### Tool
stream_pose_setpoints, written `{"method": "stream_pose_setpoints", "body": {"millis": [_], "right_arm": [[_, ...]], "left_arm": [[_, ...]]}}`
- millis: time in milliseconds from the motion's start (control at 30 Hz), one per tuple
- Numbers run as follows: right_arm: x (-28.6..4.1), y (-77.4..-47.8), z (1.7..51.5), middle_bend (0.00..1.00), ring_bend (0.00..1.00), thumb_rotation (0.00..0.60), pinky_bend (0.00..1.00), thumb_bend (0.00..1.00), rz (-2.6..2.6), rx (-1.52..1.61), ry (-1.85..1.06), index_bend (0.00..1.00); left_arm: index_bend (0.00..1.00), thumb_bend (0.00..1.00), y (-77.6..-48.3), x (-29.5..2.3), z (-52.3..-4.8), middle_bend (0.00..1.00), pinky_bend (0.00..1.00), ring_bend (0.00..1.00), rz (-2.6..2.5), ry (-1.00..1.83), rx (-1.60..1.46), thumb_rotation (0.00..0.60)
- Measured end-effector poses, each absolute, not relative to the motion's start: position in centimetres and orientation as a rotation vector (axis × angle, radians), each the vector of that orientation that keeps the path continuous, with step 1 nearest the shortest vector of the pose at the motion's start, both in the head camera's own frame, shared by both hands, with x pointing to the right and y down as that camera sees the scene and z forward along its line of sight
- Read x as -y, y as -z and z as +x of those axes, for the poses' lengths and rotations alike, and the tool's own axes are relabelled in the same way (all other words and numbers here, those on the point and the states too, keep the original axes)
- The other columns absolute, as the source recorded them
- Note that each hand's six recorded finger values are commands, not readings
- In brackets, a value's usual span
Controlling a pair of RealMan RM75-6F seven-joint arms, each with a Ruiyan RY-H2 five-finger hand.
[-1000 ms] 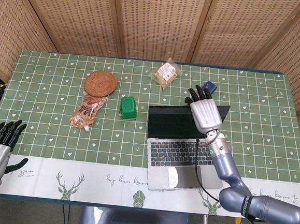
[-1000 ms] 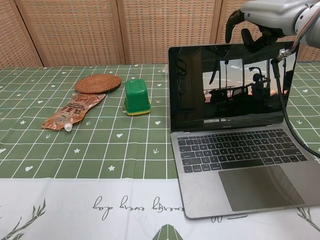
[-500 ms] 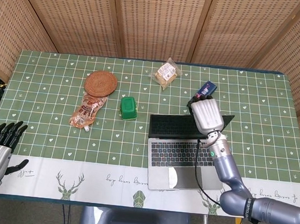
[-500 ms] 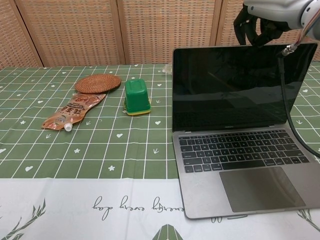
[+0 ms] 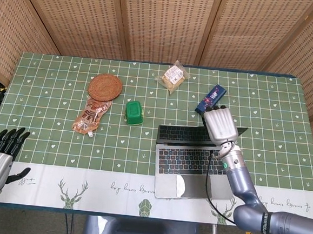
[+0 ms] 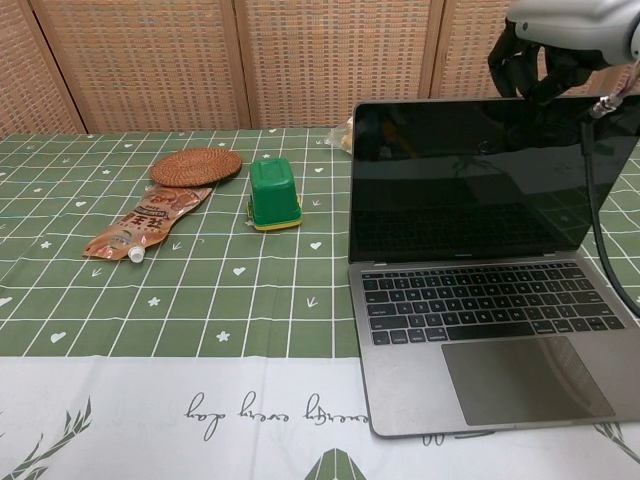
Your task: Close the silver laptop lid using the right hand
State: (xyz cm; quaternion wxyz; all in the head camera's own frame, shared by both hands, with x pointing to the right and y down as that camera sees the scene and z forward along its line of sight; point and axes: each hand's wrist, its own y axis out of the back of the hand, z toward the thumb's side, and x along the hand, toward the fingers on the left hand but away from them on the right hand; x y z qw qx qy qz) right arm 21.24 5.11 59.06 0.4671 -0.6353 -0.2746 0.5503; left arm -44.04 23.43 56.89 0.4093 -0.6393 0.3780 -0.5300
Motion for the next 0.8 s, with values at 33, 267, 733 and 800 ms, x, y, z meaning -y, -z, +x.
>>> {"method": "stream_pose_setpoints", "body": {"millis": [33, 267, 733, 800], "right_arm": [[-5.3, -59.0, 21.2, 0.55, 0.47, 0.600, 0.49, 1.00, -1.561, 0.671, -1.351, 0.66], [-6.6, -58.5, 21.2, 0.56, 0.47, 0.600, 0.50, 1.00, -1.579, 0.649, -1.357, 0.67], [-9.9, -57.9, 21.3, 0.56, 0.48, 0.600, 0.50, 1.00, -1.654, 0.589, -1.390, 0.67], [-10.4, -58.0, 21.4, 0.56, 0.48, 0.600, 0.50, 1.00, -1.672, 0.573, -1.400, 0.67]], "left_arm": [[0.00, 0.17, -56.9, -23.5, -44.0, 0.00, 0.00, 0.00, -1.611, 1.334, -0.952, 0.600], [0.00, 0.17, -56.7, -23.6, -43.8, 0.00, 0.00, 0.00, -1.612, 1.324, -0.947, 0.600], [0.00, 0.17, -56.0, -24.0, -43.4, 0.00, 0.00, 0.00, -1.613, 1.289, -0.948, 0.600], [0.00, 0.17, -55.8, -24.1, -43.3, 0.00, 0.00, 0.00, -1.613, 1.283, -0.948, 0.600]]}}
